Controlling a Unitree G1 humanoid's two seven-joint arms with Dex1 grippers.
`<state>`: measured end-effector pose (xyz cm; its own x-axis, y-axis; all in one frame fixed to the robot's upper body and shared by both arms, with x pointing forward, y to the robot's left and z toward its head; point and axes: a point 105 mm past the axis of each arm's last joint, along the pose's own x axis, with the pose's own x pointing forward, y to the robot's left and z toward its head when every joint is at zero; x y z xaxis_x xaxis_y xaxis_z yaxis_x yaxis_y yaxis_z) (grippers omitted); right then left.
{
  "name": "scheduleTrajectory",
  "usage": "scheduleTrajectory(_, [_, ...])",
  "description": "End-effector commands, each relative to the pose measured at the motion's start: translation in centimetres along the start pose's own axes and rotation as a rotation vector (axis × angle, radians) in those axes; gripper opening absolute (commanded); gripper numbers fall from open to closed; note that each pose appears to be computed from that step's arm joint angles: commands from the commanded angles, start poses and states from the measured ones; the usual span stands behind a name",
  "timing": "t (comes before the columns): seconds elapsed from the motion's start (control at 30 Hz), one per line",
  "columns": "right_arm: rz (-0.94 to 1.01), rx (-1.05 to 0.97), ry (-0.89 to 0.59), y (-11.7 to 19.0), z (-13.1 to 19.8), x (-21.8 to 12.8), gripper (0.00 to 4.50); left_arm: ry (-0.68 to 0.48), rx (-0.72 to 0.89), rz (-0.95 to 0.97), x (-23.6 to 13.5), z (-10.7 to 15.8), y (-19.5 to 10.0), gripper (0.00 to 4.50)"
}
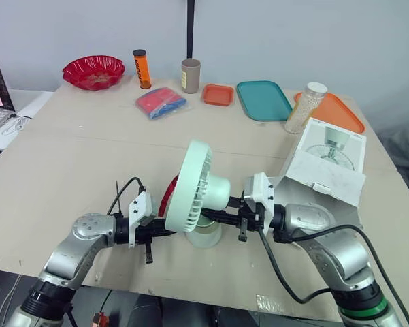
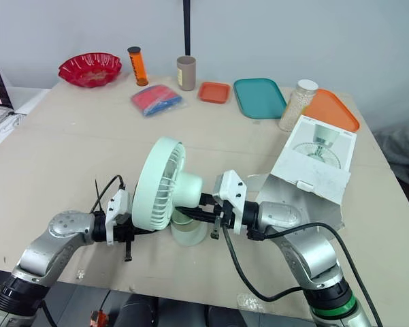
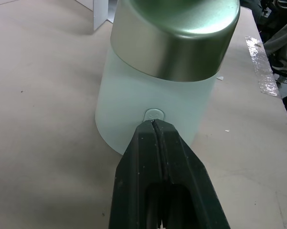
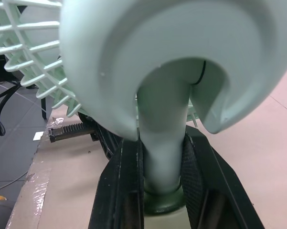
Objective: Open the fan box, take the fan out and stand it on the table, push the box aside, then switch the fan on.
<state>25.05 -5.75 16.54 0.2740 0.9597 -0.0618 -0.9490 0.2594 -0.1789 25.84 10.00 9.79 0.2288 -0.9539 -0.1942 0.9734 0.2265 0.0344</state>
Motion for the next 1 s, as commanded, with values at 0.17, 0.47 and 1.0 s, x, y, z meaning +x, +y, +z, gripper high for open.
scheduleTrajectory(0.17, [0.030,-0.013,0.008,0.9,0.1,0.2,0.44,-0.024,0.028,-0.022,0.4,0.4,-0.1,0.02])
scheduleTrajectory(0.47, [0.037,-0.012,0.013,1.1,-0.1,0.3,0.44,-0.042,0.046,-0.026,0.5,1.0,0.1,0.02])
scheduleTrajectory(1.0, [0.035,-0.015,0.016,1.0,-0.4,0.5,0.44,-0.065,0.038,-0.045,0.9,2.6,-0.4,0.02])
